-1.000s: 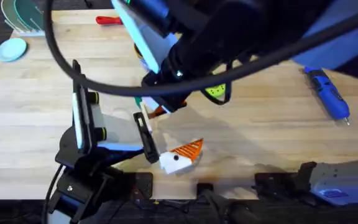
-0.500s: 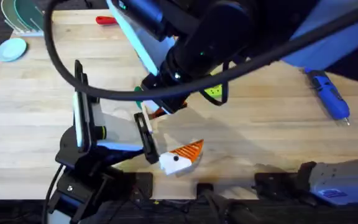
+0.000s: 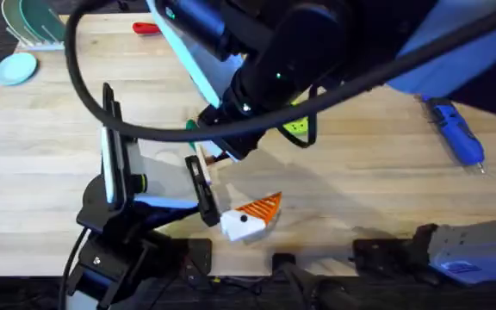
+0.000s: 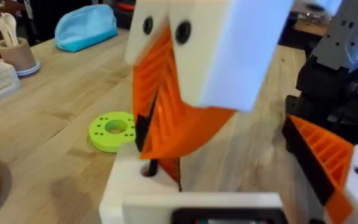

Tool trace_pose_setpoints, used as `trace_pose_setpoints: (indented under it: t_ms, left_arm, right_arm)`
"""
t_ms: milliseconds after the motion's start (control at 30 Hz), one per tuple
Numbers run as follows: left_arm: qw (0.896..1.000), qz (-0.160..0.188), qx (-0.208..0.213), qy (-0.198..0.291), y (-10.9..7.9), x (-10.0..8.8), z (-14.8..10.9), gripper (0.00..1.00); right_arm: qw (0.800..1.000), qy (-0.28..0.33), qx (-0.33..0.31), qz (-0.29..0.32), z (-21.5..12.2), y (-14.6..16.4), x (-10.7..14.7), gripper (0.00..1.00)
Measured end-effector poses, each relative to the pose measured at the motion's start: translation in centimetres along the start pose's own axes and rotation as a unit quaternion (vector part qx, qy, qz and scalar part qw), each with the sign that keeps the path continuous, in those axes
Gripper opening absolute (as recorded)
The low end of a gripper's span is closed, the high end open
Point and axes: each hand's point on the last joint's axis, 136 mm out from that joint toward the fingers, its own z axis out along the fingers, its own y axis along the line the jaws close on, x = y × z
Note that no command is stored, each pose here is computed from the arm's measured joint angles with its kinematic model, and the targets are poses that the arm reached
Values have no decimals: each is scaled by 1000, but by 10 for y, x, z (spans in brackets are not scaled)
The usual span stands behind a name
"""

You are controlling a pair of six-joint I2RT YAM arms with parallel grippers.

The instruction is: Pick up the gripper from the table and insert it into the empty holder that is missing its gripper. Then pick up a screw, insert it into the mounting hole, and use the screwdriver to tighten it. Finally, clean up the table by picking up the vegetable and placing it into the bucket.

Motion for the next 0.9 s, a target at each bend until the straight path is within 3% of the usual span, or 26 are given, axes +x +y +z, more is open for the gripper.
trace_pose_setpoints:
  t_ms: [833,900]
  left_arm:
    - [1000,0,-4,0,1,0,0,993]
    - [1000,0,-4,0,1,0,0,993]
  right_arm:
    - [1000,-3,-5,-2,7,3,-5,5]
    - [1000,-3,-6,-2,7,3,-5,48]
